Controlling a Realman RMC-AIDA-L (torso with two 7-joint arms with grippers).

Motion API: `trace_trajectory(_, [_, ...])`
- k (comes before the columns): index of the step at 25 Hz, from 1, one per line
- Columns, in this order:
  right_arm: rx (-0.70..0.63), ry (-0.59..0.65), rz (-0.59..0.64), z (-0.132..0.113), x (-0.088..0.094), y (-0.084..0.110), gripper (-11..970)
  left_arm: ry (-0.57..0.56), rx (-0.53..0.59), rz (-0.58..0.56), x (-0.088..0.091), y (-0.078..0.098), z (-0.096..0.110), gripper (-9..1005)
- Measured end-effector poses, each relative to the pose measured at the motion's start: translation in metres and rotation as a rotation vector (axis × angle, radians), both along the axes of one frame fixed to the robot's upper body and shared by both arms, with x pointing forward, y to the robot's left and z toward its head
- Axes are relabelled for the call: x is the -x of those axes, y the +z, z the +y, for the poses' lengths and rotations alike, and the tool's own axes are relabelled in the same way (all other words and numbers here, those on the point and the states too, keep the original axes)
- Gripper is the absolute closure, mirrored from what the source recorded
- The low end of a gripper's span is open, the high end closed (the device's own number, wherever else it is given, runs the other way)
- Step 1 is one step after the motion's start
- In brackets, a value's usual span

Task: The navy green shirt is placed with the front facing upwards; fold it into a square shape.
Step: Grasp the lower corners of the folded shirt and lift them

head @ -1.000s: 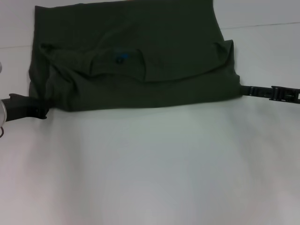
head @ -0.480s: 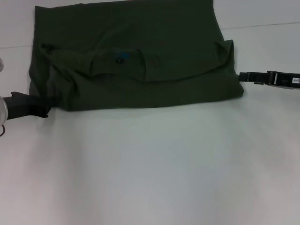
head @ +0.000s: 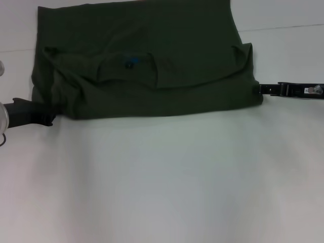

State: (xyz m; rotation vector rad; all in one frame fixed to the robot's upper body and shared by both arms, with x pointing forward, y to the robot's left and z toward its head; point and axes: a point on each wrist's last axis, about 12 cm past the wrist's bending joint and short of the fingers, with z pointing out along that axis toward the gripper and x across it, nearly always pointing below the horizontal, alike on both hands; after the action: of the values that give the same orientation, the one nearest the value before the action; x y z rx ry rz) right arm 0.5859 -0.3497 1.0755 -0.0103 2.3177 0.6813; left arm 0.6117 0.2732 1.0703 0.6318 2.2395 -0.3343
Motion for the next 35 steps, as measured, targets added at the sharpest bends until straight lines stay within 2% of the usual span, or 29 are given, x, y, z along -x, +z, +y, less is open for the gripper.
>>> trace_trajectory(11, [0.028,0.007,0.019,0.012,-0.002,-0.012,200,-0.003,-0.001,-0.004,-0.002,0.002,-0.001,948])
trace_trajectory(35, [0.037,0.026,-0.001,0.026,-0.013,-0.008,214,0.000,-0.007,-0.009,-0.002,0.001,0.000,947])
